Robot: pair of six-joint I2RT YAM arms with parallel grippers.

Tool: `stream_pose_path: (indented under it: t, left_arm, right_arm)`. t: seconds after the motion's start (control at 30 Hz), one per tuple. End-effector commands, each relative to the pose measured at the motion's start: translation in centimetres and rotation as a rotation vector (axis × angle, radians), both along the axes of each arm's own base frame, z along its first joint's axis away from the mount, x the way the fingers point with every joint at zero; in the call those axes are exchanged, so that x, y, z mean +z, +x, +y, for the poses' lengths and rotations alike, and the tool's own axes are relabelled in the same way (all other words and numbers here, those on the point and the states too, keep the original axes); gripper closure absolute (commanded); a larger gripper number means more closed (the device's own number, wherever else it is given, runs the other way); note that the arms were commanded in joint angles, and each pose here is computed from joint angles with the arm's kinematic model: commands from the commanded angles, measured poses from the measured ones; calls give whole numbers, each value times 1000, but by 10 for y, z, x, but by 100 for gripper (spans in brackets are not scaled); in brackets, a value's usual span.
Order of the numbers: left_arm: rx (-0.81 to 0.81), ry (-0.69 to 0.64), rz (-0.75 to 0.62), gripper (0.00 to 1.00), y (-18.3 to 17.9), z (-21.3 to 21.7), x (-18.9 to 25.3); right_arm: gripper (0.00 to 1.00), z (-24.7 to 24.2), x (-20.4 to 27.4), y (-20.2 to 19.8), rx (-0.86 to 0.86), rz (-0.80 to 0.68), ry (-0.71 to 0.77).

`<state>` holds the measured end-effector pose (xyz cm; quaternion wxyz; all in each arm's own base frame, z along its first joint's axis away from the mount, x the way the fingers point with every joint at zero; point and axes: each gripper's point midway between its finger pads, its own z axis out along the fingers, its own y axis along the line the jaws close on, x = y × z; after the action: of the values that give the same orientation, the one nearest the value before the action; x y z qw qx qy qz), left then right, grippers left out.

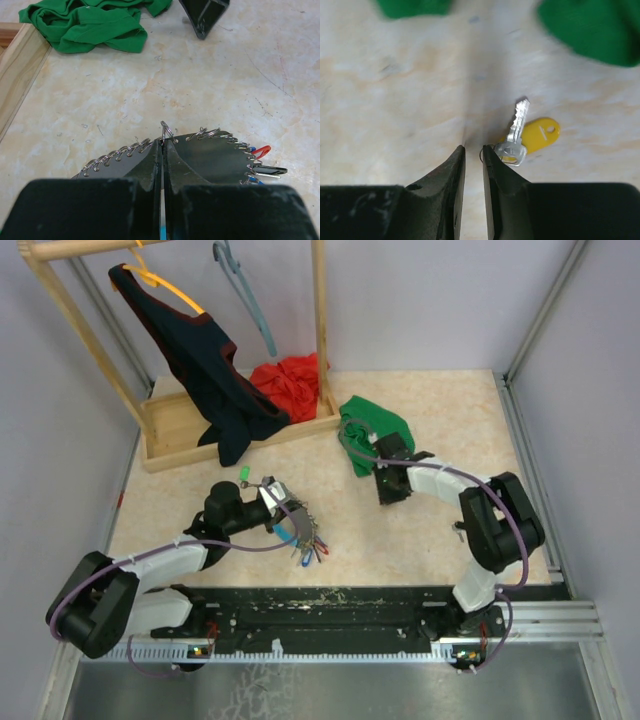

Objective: Put the keys on the keyring

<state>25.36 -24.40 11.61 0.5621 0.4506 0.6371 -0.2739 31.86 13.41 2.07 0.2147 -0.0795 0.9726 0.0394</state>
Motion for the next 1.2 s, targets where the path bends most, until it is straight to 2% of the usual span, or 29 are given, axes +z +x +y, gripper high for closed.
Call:
stream_pose_path:
  t: [0.0,0.1,0.33,0.47,0.63,0.9,1.17]
  left_arm:
    - [-15,-45,-61,99,4,-5,25]
    - [-11,-51,-66,99,3,-4,27]
    - [-15,-54,-65,99,2,-4,27]
    - [-9,-54,-62,99,3,-3,27]
    - [-15,-54,-60,99,2,-4,26]
    - [-22,-52,-54,99,2,-5,25]
    - [-27,-51,-51,99,2,-6,24]
  right_arm:
    - [78,46,22,-40,123,36,41]
    - [76,64,45,-48,187,-11,24]
    - [68,41,80,-36,68,-163,-24]
    - [67,43,70,-43,25,-152,19]
    - [67,63,57,-45,119,-155,108]
    - [69,66,32,-48,228,-158,98]
    - [73,64,14,-46,246,-157,75]
